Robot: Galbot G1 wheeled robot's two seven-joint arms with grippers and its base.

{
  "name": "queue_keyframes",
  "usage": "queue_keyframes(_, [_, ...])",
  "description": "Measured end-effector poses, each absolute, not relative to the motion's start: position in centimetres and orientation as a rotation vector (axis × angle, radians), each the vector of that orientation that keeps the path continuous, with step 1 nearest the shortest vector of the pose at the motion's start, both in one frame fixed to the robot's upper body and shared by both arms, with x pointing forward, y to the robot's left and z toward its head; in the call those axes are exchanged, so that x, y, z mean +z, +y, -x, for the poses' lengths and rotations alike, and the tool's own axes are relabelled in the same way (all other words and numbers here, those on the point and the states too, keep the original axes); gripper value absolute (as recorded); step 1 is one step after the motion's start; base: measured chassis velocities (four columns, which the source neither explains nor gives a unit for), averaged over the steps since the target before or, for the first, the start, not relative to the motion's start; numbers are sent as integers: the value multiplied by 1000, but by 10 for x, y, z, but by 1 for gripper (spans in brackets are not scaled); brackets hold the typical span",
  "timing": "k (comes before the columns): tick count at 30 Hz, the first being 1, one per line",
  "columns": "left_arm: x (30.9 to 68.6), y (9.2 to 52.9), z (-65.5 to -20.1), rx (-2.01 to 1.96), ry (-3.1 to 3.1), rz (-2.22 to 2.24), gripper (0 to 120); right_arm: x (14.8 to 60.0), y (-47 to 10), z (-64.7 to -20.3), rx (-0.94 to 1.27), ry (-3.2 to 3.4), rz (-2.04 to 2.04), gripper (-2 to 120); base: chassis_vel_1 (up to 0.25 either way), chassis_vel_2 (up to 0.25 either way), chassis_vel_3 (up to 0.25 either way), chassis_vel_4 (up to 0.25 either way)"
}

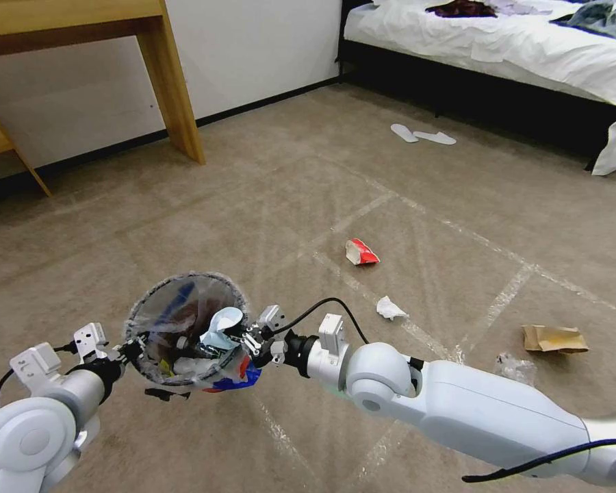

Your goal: Pick up the trash bin and place the garbage on the floor into it.

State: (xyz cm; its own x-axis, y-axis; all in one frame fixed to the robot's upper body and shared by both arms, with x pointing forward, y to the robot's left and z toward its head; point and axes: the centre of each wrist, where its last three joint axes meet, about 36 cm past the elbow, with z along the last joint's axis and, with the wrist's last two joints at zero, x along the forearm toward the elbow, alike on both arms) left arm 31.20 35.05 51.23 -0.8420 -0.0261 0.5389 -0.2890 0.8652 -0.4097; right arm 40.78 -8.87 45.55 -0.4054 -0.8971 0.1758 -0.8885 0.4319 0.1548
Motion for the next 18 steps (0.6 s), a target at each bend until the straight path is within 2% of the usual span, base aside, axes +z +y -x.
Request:
queue_keyframes(9, [513,349,-311,663,-2505,-225,1,453,-86,-409,-40,-2464,-1530,0,0,0,0,0])
queue_keyframes(11, [515,349,-309,660,-2508,-225,1,453,-83,-408,-36,-2466,-1520,8,0,0,0,0])
queue_keyframes(15, [515,349,-308,659,-2508,-226,1,454,-82,-409,-36,-2467,-1517,16,0,0,0,0])
queue_keyframes(16, [516,349,-307,658,-2509,-226,1,454,-80,-409,-37,-2468,-1516,23,0,0,0,0])
queue_keyframes(17, [516,349,-307,658,-2509,-226,1,454,-80,-409,-37,-2468,-1516,23,0,0,0,0])
queue_keyframes(18, [516,348,-306,658,-2509,-227,1,455,-78,-408,-38,-2469,-1512,30,0,0,0,0])
